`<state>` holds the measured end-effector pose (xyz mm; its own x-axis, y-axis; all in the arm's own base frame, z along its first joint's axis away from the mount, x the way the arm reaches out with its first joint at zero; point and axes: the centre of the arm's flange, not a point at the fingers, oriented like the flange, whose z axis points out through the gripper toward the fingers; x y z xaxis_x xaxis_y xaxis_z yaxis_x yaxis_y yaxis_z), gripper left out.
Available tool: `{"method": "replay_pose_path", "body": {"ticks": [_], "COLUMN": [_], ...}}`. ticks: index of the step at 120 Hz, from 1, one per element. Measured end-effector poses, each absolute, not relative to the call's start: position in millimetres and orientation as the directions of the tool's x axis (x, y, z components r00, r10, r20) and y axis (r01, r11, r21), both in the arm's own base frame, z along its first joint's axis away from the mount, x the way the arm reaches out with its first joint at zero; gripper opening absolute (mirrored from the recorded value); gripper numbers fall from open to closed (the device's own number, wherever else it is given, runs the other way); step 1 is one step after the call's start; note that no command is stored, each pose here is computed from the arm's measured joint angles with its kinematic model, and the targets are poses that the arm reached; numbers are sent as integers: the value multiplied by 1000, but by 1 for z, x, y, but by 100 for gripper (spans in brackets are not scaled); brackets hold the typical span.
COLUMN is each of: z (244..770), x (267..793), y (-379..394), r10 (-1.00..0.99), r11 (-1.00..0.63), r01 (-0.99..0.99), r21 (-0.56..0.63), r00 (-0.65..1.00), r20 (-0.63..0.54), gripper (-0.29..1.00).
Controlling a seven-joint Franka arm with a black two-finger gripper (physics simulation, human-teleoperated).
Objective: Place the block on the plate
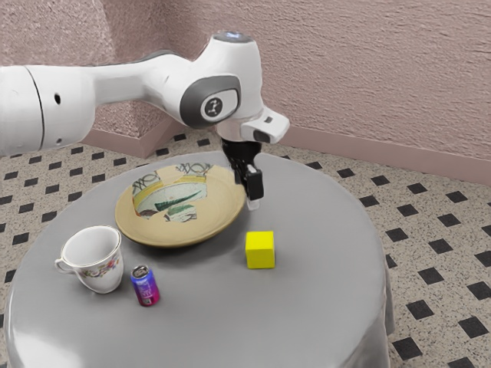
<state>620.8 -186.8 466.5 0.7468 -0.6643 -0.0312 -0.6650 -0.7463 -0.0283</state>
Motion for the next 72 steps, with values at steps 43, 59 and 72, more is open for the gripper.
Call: {"method": "replay_pose_path", "body": {"ticks": [43,59,72], "z": [387,375,361], "x": [638,645,650], "y": [-198,-197,-191], "r10": [-862,-894,-911], "r11": [-507,-448,-413], "r01": [-862,-894,-911], "r21": [-8,-11,-6], "r00": [507,447,413], "r20": [-1,15,18], "gripper": [70,70,70]}}
